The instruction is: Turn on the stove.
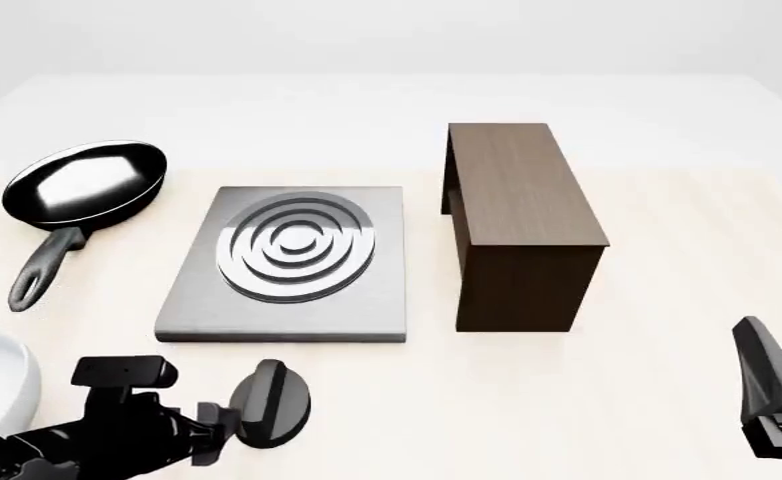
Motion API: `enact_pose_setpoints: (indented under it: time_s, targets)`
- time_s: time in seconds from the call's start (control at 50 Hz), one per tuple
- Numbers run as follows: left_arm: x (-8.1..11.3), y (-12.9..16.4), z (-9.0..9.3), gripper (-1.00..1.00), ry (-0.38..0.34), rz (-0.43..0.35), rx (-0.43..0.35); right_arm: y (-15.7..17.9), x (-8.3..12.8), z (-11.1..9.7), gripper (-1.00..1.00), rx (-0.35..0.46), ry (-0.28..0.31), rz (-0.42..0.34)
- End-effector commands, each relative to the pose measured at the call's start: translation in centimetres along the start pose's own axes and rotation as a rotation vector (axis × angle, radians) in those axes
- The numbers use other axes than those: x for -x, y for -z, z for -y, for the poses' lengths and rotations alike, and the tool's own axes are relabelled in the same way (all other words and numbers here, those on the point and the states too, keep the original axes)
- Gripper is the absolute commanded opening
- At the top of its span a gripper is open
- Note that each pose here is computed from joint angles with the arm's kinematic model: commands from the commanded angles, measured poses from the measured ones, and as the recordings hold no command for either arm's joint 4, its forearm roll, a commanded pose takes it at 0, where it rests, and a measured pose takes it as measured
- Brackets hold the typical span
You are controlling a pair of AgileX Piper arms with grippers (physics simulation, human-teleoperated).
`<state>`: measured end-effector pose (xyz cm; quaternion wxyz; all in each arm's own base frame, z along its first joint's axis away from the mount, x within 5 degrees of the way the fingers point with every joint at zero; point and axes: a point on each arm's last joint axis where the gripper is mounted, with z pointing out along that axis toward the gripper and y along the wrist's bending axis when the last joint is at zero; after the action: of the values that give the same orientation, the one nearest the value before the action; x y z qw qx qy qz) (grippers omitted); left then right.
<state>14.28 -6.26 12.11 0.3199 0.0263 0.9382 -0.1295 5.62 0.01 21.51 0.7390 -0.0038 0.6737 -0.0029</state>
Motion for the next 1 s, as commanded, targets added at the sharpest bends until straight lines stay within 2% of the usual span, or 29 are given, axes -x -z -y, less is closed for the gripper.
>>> enact_pose_setpoints:
  time_s: [0.02,0.16,1.0]
  targets:
    - [-0.6,-0.3,0.6,1.00,0.015,-0.005,-0.034,0.0,0.0,0.0,1.00,0.000,-0.001,-0.001]
    - [-0.3,-0.5,1.6,1.00,0.005,-0.010,-0.065,0.0,0.0,0.0,1.00,0.000,-0.001,0.000]
    - [1.4,-1.4,3.9,1.00,-0.006,0.004,-0.127,0.0,0.0,0.0,1.00,0.000,-0.001,0.000]
